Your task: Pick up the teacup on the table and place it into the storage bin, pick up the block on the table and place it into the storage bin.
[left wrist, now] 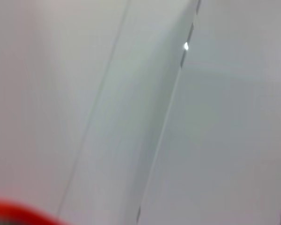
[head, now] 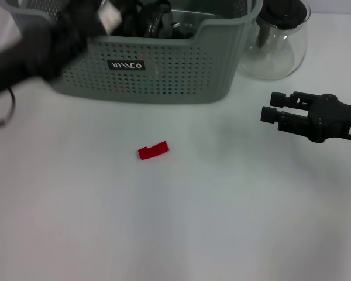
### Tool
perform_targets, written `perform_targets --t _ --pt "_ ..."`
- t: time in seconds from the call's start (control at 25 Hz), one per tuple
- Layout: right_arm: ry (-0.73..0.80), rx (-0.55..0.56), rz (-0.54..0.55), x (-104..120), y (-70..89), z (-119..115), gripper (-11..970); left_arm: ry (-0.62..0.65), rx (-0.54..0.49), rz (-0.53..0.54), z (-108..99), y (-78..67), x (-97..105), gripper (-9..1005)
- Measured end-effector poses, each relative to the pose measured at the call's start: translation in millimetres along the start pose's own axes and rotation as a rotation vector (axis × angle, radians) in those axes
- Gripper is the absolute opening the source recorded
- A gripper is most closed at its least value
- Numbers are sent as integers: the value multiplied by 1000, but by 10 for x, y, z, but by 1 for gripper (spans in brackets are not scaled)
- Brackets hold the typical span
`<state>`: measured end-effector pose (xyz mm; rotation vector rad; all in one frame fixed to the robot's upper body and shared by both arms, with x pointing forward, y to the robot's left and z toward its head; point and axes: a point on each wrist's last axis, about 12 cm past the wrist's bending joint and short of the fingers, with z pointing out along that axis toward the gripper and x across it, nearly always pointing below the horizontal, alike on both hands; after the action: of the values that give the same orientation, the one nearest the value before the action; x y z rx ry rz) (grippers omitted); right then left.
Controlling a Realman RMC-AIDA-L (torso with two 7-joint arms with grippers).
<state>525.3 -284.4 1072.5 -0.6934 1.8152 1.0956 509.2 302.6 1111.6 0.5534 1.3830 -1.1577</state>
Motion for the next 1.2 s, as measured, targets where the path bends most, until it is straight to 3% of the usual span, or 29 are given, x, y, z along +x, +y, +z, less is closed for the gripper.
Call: perform_targets --t 0.12,0.28,0.4,0.56,0.8,0.88,1.0,1.12,1.2 --pt "0 -2 -3 -2 2 9 583 -12 -22 18 167 220 -386 177" --pt "-1 -5 -3 -1 7 14 583 93 -111 -14 454 519 -708 181" --pt "-2 -7 -2 0 10 15 583 235 -181 -52 715 690 -783 185" --pt "-3 -6 -2 -1 10 21 583 336 -311 -114 923 808 -742 189" --pt "-3 -4 -4 -4 6 21 583 343 -359 -94 1017 742 -711 196" --pt "-3 -4 -5 -4 6 20 583 297 -343 -99 961 696 -750 282" --pt "-3 -3 -3 1 6 14 583 217 -273 -100 771 583 -739 412" --pt "-4 -2 -2 8 8 7 583 142 -131 -15 434 347 -519 534" --pt "-4 -2 -1 7 9 7 583 139 -106 30 257 247 -321 615"
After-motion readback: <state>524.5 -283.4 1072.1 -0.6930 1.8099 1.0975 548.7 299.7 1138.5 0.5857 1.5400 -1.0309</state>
